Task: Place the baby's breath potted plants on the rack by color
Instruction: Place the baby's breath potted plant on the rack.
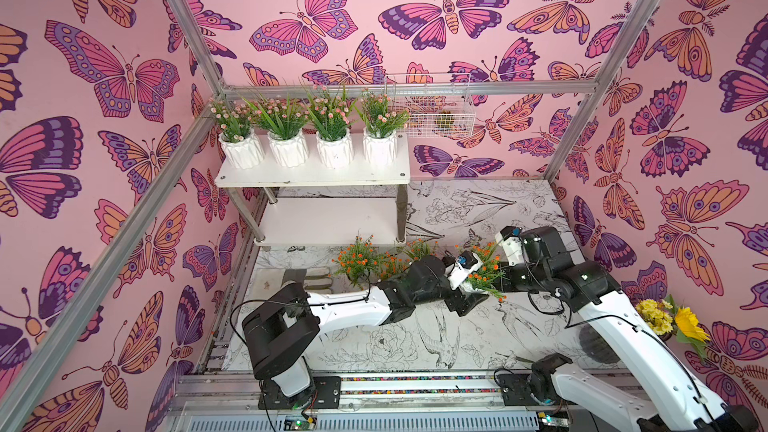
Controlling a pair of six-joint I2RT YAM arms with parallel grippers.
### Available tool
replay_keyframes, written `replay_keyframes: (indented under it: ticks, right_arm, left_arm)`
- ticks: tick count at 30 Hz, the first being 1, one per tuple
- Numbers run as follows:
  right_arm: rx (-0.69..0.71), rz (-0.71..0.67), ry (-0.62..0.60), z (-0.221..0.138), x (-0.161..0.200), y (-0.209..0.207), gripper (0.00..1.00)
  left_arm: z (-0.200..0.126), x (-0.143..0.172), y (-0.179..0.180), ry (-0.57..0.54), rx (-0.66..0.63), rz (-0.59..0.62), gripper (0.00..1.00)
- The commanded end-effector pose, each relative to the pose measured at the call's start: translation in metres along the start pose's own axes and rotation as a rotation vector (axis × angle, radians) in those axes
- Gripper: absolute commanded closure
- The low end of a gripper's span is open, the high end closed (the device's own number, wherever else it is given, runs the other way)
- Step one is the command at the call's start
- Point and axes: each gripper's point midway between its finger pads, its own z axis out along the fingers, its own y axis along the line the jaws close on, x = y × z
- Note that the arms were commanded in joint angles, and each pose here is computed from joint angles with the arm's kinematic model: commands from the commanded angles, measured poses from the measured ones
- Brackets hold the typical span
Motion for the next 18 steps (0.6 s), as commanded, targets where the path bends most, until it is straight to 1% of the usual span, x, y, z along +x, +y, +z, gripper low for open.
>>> replay_keyframes:
  ticks: [1,10,15,18]
  right_arm:
    - [-0.017,-0.007,-0.053,-0.007,-0.009,0.004,0.75]
    - [0.061,0.001,-0.136,-0.028,-0.016,-0.009,0.72]
    - [0.126,0.023,-0.203,-0.043,-0.019,-0.023,0.69]
    - [0.138,0.037,-0.216,-0.046,-0.018,-0.028,0.69]
  left_arm:
    - [-0.016,-0.030,-0.008,-0.082,0.013,0.008,0.34]
    - [-0.037,-0.044,-0.004,-0.087,-0.033,0.011,0.34]
    - [-0.054,-0.049,0.007,-0.063,-0.115,0.020,0.34]
    - [-0.066,-0.053,0.014,-0.057,-0.171,0.032,0.34]
